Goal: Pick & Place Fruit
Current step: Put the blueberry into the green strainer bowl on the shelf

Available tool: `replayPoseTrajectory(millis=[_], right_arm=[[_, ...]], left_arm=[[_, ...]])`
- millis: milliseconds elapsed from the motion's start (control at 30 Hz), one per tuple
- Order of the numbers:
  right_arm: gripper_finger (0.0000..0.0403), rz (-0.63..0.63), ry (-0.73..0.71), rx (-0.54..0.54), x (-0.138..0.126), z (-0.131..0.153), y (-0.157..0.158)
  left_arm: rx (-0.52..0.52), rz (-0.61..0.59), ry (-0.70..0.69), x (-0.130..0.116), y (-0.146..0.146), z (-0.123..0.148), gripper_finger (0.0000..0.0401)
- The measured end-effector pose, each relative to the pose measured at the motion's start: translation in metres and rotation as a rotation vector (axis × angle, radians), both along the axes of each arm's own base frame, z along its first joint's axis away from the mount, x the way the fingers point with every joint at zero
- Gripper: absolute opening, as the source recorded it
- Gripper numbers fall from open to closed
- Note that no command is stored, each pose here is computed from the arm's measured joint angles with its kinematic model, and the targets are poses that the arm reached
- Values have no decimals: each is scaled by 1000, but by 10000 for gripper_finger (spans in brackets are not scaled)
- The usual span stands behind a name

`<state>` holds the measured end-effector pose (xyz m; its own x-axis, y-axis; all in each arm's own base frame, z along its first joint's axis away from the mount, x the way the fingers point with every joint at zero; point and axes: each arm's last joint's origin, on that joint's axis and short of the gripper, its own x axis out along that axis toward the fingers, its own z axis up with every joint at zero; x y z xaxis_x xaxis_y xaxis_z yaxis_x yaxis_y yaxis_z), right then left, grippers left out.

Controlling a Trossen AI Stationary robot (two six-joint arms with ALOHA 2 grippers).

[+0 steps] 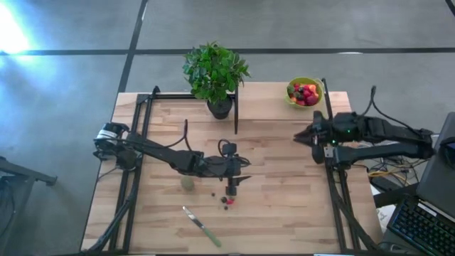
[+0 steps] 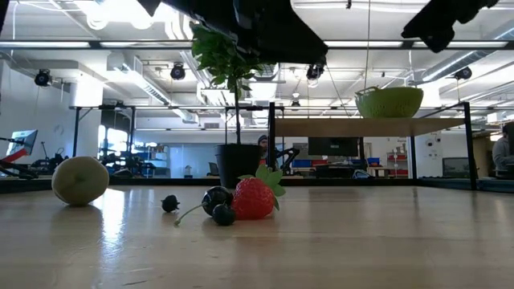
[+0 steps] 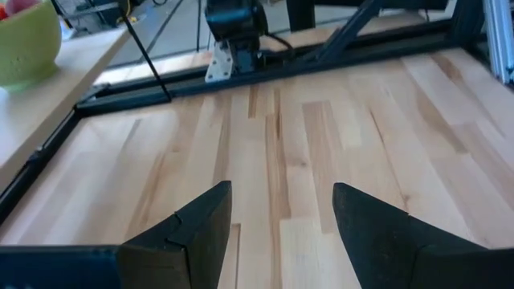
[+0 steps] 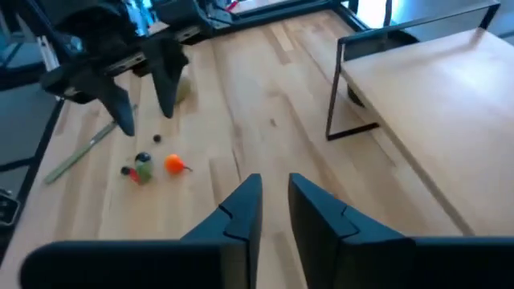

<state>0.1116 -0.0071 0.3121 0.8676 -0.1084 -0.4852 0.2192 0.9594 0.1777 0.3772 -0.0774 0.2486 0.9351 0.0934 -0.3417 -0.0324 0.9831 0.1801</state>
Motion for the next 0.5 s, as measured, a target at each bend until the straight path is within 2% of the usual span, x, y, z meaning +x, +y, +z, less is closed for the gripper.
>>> replayPoseTrajectory(millis=[267,500], right_arm=[[19,98,-15,-4,16,-39,17],[11,190,8,-36,33,-67,31]], left_arm=[[0,-17,143,-20,-6,4,222],[-159,-109,343,-48,-32,3,222]])
